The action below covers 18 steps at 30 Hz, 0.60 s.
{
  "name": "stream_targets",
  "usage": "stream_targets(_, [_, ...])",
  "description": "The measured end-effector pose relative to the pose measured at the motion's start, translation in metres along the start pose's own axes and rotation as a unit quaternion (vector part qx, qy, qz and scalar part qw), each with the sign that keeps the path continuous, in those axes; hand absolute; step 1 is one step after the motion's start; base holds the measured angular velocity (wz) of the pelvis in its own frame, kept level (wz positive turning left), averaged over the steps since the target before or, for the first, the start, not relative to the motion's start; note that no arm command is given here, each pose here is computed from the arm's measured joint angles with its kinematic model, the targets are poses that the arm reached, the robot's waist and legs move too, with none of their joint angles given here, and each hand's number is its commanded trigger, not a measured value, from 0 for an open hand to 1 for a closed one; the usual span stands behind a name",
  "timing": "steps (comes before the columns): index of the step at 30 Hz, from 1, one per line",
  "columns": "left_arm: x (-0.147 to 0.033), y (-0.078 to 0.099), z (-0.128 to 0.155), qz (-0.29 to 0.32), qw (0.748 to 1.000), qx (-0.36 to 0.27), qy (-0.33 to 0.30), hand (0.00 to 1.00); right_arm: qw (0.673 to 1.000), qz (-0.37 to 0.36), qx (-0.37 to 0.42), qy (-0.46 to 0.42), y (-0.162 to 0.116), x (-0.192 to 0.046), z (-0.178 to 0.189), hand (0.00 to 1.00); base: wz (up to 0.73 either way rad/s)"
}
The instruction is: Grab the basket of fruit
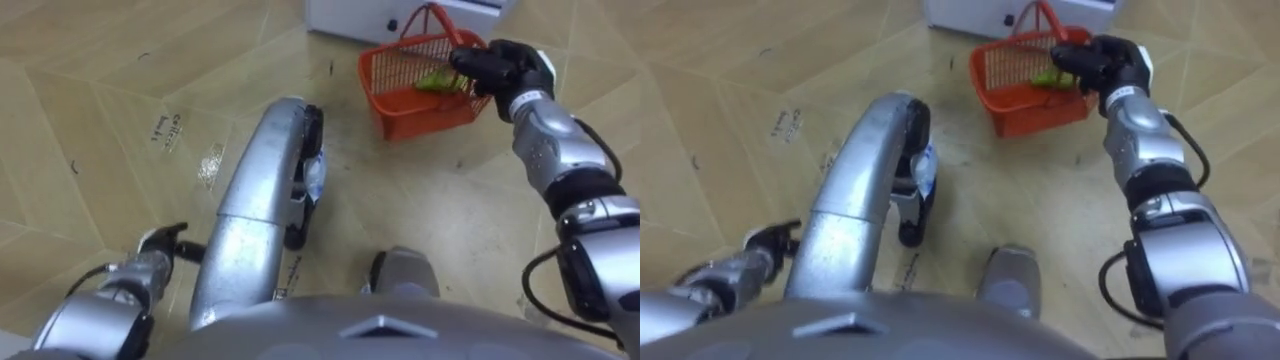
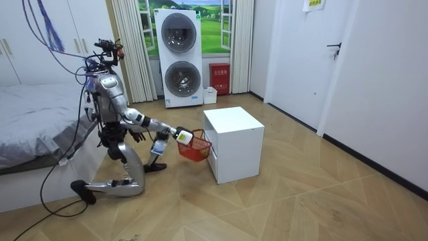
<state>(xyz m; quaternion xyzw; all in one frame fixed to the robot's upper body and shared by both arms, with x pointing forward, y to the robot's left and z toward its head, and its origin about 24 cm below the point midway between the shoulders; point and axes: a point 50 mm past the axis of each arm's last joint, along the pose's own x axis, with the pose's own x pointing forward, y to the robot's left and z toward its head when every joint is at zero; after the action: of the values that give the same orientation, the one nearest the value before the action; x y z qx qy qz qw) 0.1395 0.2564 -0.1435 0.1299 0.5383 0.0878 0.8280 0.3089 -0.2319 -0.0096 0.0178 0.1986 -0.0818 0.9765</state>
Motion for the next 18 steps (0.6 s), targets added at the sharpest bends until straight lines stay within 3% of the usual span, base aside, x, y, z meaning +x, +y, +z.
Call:
stream_targets(4, [-0.004, -0.007, -0.022, -0.001, 1.0, 0.005, 0.017, 0.0, 0.999, 0.019, -0.028, -0.023, 0.008, -0.002, 0.011, 1.0, -0.3])
stream_targets(9, [-0.012, 0.001, -0.062, 0.029, 0.997, -0.015, 0.066, 0.0, 0.994, 0.057, -0.025, -0.09, 0.023, -0.021, 0.031, 1.0, -0.32])
stream_targets(12, [-0.014, 0.009, -0.065, 0.059, 0.996, -0.033, 0.061, 0.0, 0.99, 0.069, -0.026, -0.119, 0.033, -0.031, 0.036, 1.0, -0.34])
stream_targets(18, [-0.015, 0.005, -0.063, 0.068, 0.996, -0.045, 0.03, 0.0, 0.979, 0.102, -0.017, -0.174, 0.038, -0.057, 0.047, 1.0, -0.17])
